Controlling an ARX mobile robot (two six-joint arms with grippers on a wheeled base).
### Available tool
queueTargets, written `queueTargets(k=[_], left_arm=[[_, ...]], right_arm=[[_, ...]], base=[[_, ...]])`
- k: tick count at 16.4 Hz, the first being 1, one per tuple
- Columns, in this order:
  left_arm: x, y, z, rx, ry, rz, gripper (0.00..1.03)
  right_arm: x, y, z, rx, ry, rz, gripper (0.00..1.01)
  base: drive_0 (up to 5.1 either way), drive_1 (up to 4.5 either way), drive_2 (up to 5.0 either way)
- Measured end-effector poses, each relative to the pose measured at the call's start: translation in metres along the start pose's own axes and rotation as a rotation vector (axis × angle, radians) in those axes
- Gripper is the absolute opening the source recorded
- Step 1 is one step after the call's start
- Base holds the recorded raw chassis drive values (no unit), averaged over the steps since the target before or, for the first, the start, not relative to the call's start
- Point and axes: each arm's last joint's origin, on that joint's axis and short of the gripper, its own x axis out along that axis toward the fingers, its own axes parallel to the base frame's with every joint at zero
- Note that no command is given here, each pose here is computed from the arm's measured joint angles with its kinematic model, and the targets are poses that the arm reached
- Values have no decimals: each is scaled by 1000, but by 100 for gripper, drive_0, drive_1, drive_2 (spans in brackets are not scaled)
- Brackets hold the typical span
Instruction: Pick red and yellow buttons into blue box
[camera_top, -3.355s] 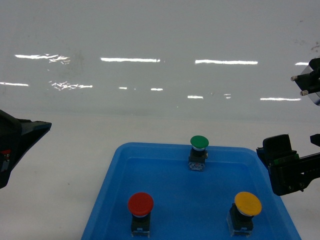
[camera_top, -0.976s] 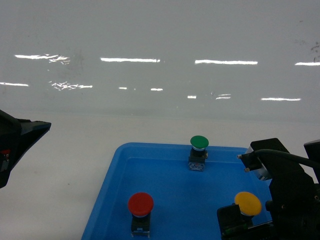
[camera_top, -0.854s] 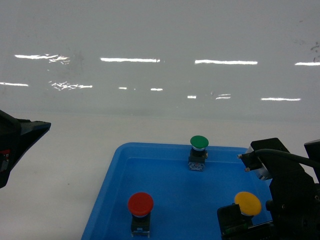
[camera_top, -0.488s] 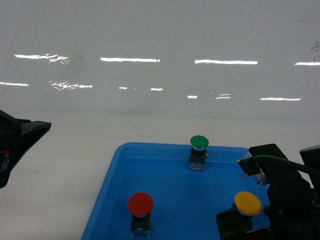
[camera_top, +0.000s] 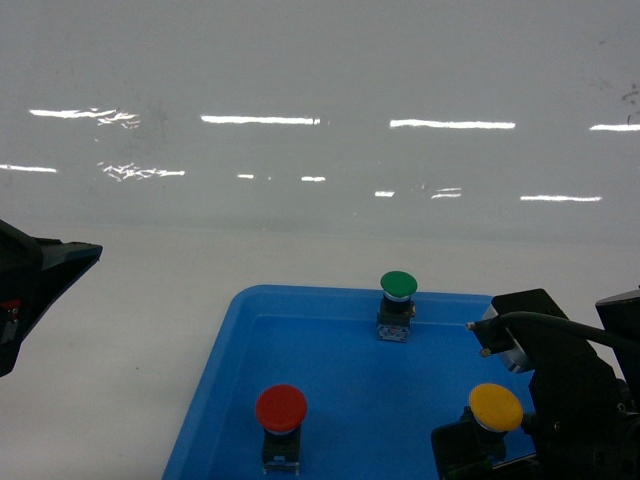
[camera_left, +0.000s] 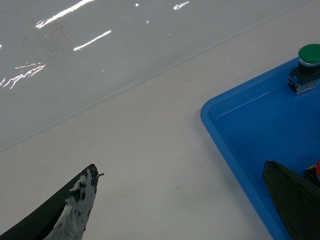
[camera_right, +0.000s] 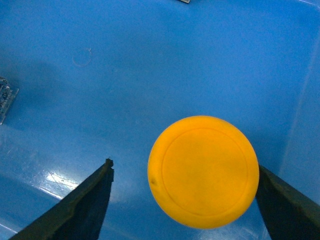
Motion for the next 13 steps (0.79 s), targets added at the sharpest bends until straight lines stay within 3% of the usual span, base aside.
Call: queueTargets(k=[2,5,7,12,13], left_arm=[[0,0,0,0,0,0,98],[0,0,0,0,0,0,98],[0,0,0,0,0,0,98],[0,0,0,0,0,0,98],[0,0,0,0,0,0,98]], right_arm=[[0,0,0,0,0,0,67],[0,0,0,-2,-2,0,29],[0,0,0,-4,-3,0,23],[-1,0,1,-4,-8,-2,22],[-3,0,2,-9,-21,-23,22]], base=[[0,0,0],[0,0,0],[0,0,0],[0,0,0],[0,0,0]])
